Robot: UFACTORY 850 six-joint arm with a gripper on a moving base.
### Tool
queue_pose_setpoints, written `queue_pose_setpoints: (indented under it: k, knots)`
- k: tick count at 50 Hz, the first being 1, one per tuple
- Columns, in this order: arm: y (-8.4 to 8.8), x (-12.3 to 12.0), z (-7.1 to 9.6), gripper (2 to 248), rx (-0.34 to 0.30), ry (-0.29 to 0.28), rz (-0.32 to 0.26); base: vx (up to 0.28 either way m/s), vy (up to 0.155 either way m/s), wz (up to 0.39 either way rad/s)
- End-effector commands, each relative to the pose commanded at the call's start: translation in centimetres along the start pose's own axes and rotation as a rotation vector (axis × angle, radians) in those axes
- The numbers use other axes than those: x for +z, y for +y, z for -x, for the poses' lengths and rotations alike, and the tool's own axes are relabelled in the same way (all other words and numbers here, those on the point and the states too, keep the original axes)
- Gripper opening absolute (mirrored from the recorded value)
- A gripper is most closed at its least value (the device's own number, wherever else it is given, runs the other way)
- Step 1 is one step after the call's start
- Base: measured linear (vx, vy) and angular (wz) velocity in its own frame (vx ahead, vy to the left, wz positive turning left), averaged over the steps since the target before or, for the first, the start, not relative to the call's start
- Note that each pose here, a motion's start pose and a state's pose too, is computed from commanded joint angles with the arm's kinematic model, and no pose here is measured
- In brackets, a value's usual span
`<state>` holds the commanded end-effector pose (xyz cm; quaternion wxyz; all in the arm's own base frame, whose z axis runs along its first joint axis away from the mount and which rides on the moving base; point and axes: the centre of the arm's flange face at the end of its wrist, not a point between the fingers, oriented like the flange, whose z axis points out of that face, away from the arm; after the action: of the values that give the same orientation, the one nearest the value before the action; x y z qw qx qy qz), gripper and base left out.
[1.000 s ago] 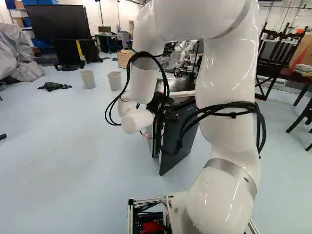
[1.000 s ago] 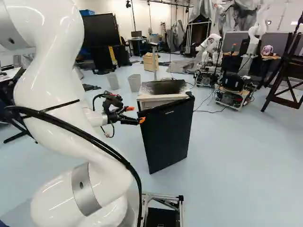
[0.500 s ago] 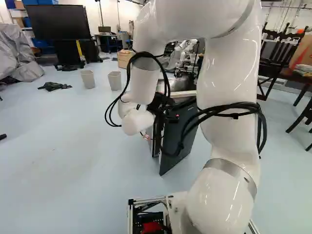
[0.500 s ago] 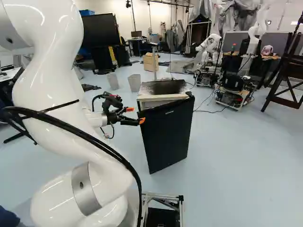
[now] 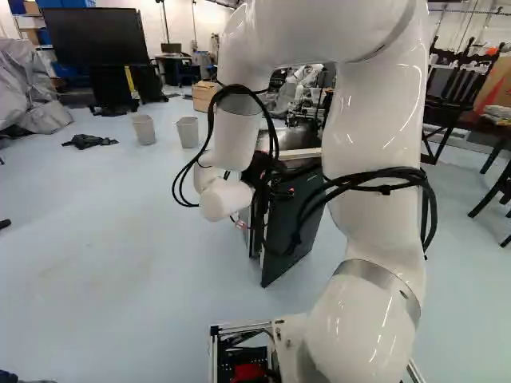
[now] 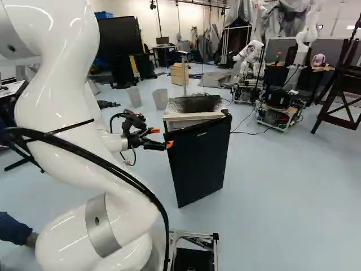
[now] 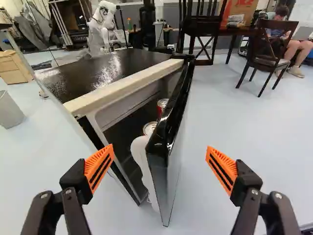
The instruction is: Grab a drink from the fridge
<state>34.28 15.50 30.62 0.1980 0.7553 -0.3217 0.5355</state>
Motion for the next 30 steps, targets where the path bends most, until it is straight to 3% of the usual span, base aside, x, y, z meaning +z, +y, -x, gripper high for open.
queue_pose_setpoints:
  k: [30]
  knots:
    - [0.7,0.73,-0.24,247,0.026,-0.004,0.066,0.0,0.0,0.0]
